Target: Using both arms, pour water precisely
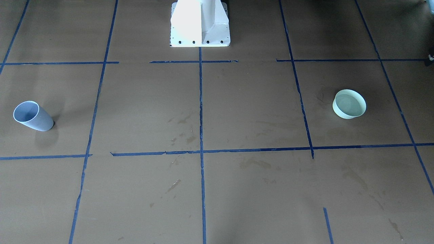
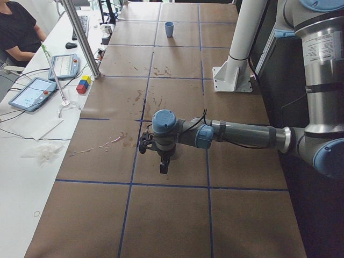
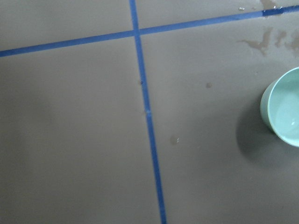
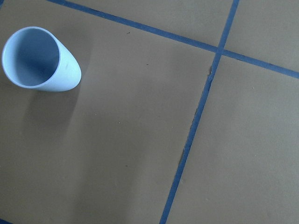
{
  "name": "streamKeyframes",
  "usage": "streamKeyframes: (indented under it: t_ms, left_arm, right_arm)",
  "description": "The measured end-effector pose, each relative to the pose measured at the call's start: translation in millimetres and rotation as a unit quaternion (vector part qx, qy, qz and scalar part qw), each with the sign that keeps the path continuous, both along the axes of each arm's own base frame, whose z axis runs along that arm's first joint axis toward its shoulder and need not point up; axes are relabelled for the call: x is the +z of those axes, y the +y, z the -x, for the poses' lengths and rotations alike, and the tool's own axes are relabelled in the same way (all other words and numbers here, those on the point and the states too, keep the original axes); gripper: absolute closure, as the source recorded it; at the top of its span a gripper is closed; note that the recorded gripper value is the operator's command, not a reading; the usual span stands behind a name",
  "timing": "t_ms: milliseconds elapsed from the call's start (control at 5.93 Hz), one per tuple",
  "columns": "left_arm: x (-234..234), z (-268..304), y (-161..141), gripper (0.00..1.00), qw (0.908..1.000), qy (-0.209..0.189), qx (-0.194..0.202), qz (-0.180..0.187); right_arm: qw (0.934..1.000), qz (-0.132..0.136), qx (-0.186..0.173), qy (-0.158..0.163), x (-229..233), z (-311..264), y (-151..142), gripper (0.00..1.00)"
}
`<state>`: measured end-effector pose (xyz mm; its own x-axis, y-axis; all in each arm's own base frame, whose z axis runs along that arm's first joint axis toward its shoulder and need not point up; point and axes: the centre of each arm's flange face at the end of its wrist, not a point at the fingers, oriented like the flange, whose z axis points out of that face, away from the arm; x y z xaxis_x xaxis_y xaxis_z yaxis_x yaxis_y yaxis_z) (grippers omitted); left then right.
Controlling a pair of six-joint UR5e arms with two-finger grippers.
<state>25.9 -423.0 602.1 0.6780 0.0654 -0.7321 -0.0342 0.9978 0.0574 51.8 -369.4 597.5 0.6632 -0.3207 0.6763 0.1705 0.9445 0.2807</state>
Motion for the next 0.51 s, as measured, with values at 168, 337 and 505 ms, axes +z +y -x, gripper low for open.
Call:
streamKeyframes:
  t_ms: [168, 337, 505]
  left_arm:
    - [3, -37, -7, 0.0, 0.9997, 0.008, -0.011, 0.022]
    - [2, -74, -21, 0.0, 0.9991, 0.015, -0.013, 0.038]
    - [0, -107, -35, 0.03, 0.9985, 0.02, -0.008, 0.05]
  right_arm:
    - [1.0, -0.007, -0.002, -0.001, -1, 1, 0, 0.0]
    - [0.9999, -0.009, -0.004, -0.001, -1, 2, 0, 0.0]
    - [0.9999, -0.009, -0.007, -0.001, -1, 4, 1, 0.0]
